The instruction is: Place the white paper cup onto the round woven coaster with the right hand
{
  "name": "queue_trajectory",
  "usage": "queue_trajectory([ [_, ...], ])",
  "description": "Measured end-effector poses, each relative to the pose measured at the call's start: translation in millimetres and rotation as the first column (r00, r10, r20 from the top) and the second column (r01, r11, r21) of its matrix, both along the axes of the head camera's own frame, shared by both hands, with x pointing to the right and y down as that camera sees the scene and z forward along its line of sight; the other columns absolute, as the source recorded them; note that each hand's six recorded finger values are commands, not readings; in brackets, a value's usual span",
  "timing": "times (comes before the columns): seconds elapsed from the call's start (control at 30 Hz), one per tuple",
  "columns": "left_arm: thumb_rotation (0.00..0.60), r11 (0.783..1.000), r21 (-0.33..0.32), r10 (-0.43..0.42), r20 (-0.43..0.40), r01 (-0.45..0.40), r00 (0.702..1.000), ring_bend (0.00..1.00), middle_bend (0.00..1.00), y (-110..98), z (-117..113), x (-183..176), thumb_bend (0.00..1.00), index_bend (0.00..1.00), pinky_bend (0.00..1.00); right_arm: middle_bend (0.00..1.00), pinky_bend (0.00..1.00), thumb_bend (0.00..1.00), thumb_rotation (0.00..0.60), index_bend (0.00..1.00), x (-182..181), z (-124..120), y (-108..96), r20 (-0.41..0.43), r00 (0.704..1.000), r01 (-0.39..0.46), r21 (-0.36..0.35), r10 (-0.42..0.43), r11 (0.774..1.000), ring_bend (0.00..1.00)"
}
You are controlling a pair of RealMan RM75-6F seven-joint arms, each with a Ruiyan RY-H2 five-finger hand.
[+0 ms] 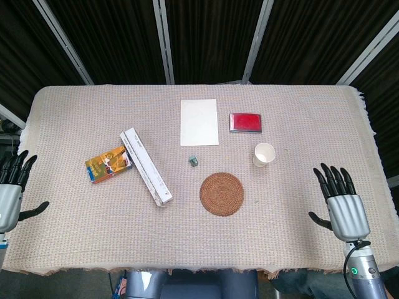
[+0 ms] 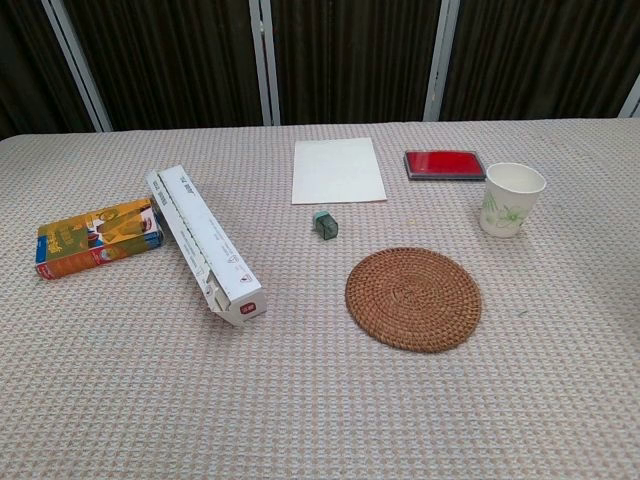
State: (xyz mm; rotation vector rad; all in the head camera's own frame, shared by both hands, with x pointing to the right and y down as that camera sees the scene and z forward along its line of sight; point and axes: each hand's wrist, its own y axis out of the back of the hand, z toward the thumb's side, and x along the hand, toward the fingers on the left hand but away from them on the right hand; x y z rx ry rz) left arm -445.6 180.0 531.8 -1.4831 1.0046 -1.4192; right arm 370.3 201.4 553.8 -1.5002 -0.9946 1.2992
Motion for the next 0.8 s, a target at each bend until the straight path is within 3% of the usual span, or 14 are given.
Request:
queue_trajectory([
  [0.33,0.600,1.000,-0.013,0.002,-0.013,-0.003,1.000,0.00,0.00,1.4,-0.3,0.9,0.00,0.00,0.00,0.00,0.00,0.00,0.600,0.00,-11.0,9.0,-7.1,0.008,0.999,0.038,-0.028,-0.037,0.999,0.00],
  [0.53,0.600,0.999,-0.045,0.009,-0.012,-0.009,1.000,0.00,0.00,1.6,3.4,2.0,0.00,0.00,0.00,0.00,0.00,0.00,0.600,0.00,-35.7,25.4,-33.6,-0.016,0.994,0.108,-0.073,-0.109,0.991,0.00],
  [0.8,0.600,1.000,-0.029,-0.003,0.026,0.003,1.000,0.00,0.00,-6.9,12.2,-3.5,0.00,0.00,0.00,0.00,0.00,0.01,0.600,0.00,-77.8,64.8,-89.3,0.022,0.995,0.095,-0.241,-0.093,0.966,0.00],
])
